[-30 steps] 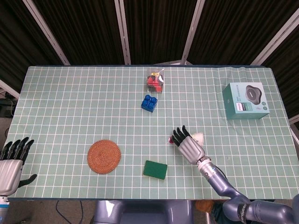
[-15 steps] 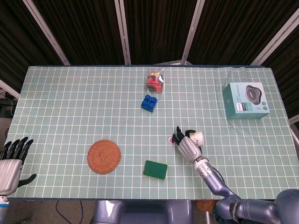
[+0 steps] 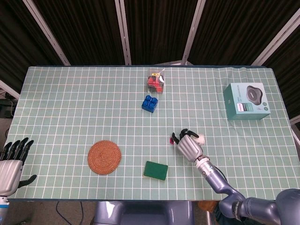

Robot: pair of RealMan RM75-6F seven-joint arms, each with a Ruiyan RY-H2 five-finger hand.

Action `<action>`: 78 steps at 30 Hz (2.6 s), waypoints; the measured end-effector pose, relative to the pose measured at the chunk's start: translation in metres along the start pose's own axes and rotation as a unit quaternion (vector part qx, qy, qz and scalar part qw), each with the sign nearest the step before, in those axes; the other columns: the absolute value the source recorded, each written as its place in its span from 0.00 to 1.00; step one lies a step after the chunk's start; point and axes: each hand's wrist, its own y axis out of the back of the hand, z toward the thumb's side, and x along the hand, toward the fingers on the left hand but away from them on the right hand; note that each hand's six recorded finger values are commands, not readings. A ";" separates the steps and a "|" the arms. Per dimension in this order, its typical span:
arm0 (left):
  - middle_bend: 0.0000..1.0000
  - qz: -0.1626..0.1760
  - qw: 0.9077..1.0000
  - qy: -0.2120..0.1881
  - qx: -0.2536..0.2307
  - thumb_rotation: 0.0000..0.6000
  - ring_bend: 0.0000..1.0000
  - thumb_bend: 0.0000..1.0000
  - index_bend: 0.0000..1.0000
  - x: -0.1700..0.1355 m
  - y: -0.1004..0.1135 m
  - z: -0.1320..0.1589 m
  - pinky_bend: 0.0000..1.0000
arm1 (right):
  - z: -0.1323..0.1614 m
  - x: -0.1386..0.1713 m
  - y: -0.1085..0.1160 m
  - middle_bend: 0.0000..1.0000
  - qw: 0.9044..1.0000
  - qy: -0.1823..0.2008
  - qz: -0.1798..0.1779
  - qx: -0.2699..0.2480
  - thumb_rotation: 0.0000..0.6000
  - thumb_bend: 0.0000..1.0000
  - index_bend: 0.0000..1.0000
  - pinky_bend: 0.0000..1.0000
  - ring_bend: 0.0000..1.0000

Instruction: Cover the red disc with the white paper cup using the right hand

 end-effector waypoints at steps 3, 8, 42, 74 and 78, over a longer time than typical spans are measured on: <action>0.00 0.000 1.000 0.001 -0.001 1.00 0.00 0.00 0.00 0.000 0.000 0.000 0.00 | -0.012 -0.001 0.007 0.42 0.998 -0.014 -0.021 -0.050 1.00 0.22 0.11 0.64 0.31; 0.00 -0.003 1.000 -0.001 -0.002 1.00 0.00 0.00 0.00 0.000 -0.001 0.000 0.00 | -0.034 -0.003 0.018 0.42 0.985 -0.038 -0.050 -0.160 1.00 0.22 0.12 0.64 0.31; 0.00 -0.018 1.000 0.007 -0.004 1.00 0.00 0.00 0.00 0.004 -0.005 -0.003 0.00 | -0.018 -0.059 0.045 0.42 0.826 -0.073 -0.062 -0.555 1.00 0.22 0.12 0.63 0.28; 0.00 -0.006 1.000 -0.014 -0.018 1.00 0.00 0.00 0.00 -0.004 0.004 0.003 0.00 | -0.045 0.014 0.039 0.00 0.833 -0.052 -0.055 -0.549 1.00 0.07 0.00 0.00 0.00; 0.00 0.017 1.000 -0.020 -0.011 1.00 0.00 0.00 0.00 -0.005 0.011 0.003 0.00 | -0.082 0.044 0.032 0.00 0.851 -0.082 -0.090 -0.511 1.00 0.01 0.00 0.00 0.00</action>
